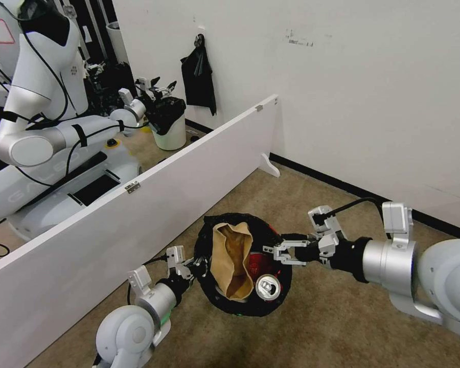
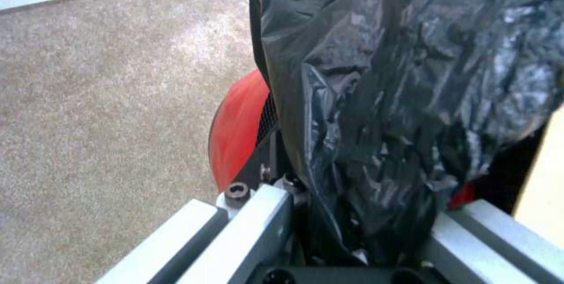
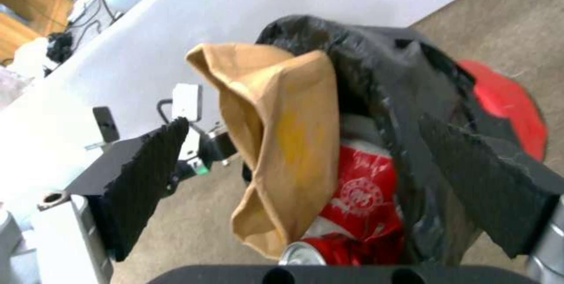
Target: Pick up the trash bin, then pick up the garbage from the floor and place it into the trash bin.
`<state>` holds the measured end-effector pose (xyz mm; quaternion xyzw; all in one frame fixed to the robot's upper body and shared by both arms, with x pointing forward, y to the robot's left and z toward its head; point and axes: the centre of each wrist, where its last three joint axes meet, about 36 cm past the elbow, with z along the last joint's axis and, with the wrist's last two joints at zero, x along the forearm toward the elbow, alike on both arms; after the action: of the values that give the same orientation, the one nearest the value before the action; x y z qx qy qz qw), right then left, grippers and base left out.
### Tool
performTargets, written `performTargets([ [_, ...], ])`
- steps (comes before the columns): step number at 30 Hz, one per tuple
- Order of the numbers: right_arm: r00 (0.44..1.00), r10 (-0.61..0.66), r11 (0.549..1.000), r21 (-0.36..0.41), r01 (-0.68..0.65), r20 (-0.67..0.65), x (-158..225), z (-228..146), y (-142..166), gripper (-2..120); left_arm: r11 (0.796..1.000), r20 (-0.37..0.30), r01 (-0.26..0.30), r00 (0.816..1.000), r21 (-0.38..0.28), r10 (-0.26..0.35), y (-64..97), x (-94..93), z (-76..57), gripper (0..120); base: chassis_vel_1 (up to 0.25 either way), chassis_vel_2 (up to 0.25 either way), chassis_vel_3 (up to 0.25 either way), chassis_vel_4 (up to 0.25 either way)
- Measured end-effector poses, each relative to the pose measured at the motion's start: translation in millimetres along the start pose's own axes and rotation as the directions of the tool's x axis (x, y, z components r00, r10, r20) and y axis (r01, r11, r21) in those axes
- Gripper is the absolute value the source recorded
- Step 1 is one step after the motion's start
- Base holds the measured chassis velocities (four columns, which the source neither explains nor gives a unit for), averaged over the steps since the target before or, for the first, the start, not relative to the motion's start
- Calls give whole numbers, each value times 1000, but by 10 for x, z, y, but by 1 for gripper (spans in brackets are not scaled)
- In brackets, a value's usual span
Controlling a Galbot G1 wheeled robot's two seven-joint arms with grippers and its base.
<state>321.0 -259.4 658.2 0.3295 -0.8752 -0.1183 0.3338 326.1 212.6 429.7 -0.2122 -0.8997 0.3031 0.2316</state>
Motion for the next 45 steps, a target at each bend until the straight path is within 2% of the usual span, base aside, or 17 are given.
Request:
performTargets([
  [12,993,111,993,36,-113,40,75,-106,29,100,1000,-2,-10,1000,-6,10,-7,28,-35,0,0,0,0,0],
  [18,974,206,972,98,-215,95,163,-163,19,100,1000,-12,-17,1000,-12,17,-19,33,-38,0,0,0,0,0],
  [26,946,287,942,133,-307,152,230,-114,-55,100,1000,-19,-24,1000,-18,24,-28,27,-45,0,0,0,0,0],
  [29,927,320,919,172,-354,197,290,-65,-120,100,999,-24,-30,999,-18,30,-39,21,-38,0,0,0,0,0],
  [32,906,345,881,247,-403,246,371,97,-254,100,999,-32,-40,999,-16,40,-59,10,-19,0,0,0,0,0],
  [35,901,346,872,264,-412,261,397,144,-289,100,999,-35,-46,998,-15,45,-67,3,-10,0,0,0,0,0],
  [36,895,343,858,294,-422,284,437,198,-330,100,998,-40,-53,998,-14,53,-78,-9,2,0,0,0,0,0],
  [37,891,328,828,359,-431,314,494,287,-385,100,998,-48,-67,997,-12,67,-105,-29,26,0,0,0,0,0],
  [38,891,328,828,359,-431,314,494,287,-385,100,998,-48,-67,997,-12,67,-105,-29,26,0,0,0,0,0],
  [40,883,313,761,464,-453,350,588,443,-467,100,997,-59,-82,995,-10,81,-134,-56,59,0,0,0,0,0],
  [41,883,313,761,464,-453,350,588,443,-467,100,997,-59,-82,995,-10,81,-134,-56,59,0,0,0,0,0],
  [43,877,305,712,522,-469,372,668,580,-523,100,996,-68,-92,993,-6,92,-158,-83,93,0,0,0,0,0],
  [45,873,305,699,533,-476,380,696,622,-538,100,995,-71,-96,993,-4,96,-169,-92,107,0,0,0,0,0],
])
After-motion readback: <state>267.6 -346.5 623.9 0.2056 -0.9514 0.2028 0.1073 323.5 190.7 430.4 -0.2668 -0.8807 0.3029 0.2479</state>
